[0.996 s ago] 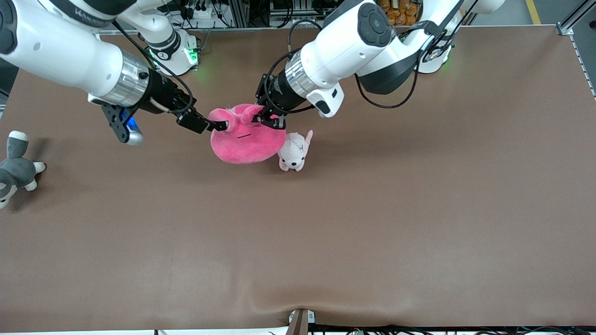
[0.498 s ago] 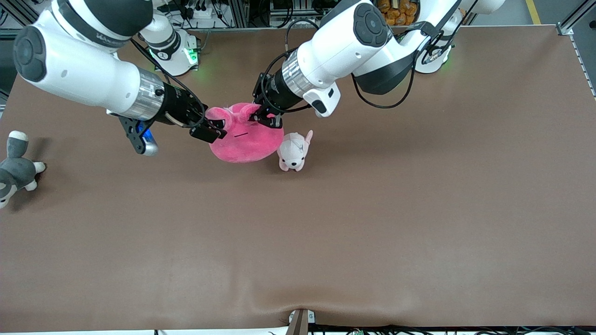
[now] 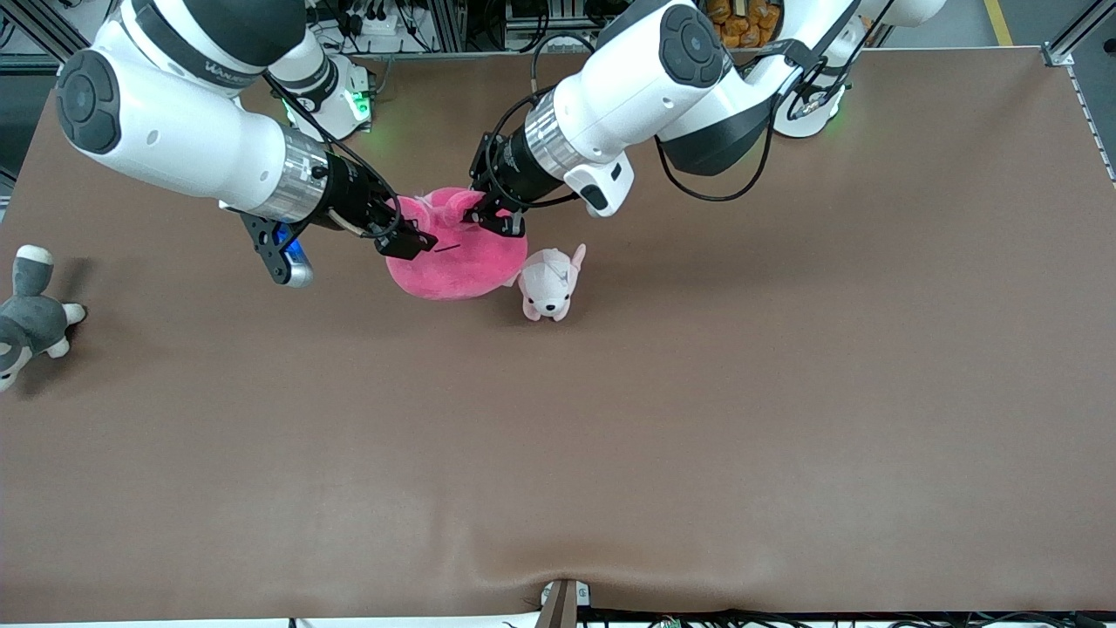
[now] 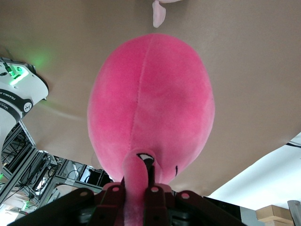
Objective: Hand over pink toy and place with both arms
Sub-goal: 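Grasp the flamingo's head with the right gripper beside the left gripper, then open the left gripper and withdraw while the right gripper pulls flamingo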
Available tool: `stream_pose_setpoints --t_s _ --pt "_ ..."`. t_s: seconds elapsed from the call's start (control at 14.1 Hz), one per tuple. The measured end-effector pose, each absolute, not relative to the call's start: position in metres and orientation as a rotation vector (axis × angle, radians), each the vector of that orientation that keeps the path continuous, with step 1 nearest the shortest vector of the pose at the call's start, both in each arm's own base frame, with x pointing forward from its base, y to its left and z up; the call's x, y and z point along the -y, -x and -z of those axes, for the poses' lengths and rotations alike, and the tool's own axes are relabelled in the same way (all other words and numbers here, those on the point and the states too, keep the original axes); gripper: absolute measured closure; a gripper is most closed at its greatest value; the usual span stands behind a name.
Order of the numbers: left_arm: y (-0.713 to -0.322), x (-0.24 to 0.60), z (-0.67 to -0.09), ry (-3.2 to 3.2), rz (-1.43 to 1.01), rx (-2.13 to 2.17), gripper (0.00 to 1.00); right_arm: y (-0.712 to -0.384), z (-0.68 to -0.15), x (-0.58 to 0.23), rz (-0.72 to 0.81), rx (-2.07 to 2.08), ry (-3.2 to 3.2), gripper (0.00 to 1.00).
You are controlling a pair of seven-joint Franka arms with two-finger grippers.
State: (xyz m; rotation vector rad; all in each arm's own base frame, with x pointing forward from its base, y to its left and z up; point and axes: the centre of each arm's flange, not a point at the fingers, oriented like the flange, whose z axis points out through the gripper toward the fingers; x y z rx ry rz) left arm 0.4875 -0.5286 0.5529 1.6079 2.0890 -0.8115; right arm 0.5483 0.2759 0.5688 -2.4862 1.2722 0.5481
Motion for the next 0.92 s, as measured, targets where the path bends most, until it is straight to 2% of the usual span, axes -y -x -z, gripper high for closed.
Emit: stream_pose_setpoints --t_s 0.21,0.36,0.43,0.5,0.92 --pt "-0.487 0.529 -0.553 -1.607 0.812 -2.088 0.88 -0.550 -0.569 -0.272 -0.545 -1.282 2.481 0.70" --pt "-0.488 0.529 -0.554 -1.605 0.811 -2.086 0.88 -0.552 -0.569 -0.268 -0.542 -1.290 2.476 0.79" --pt "-0.488 0.529 -0.555 -1.601 0.811 -2.084 0.84 -0.555 -0.569 -0.263 -0.539 -1.298 2.470 0.81" --pt "-0.489 0.529 -0.557 -1.599 0.809 -2.080 0.78 -0.558 -0.569 -0.256 -0.534 -1.300 2.467 0.81" --pt "-0.499 0.484 -0.595 -1.761 0.570 -2.042 0.17 -0.586 -0.549 -0.135 -0.563 -1.177 2.531 0.81"
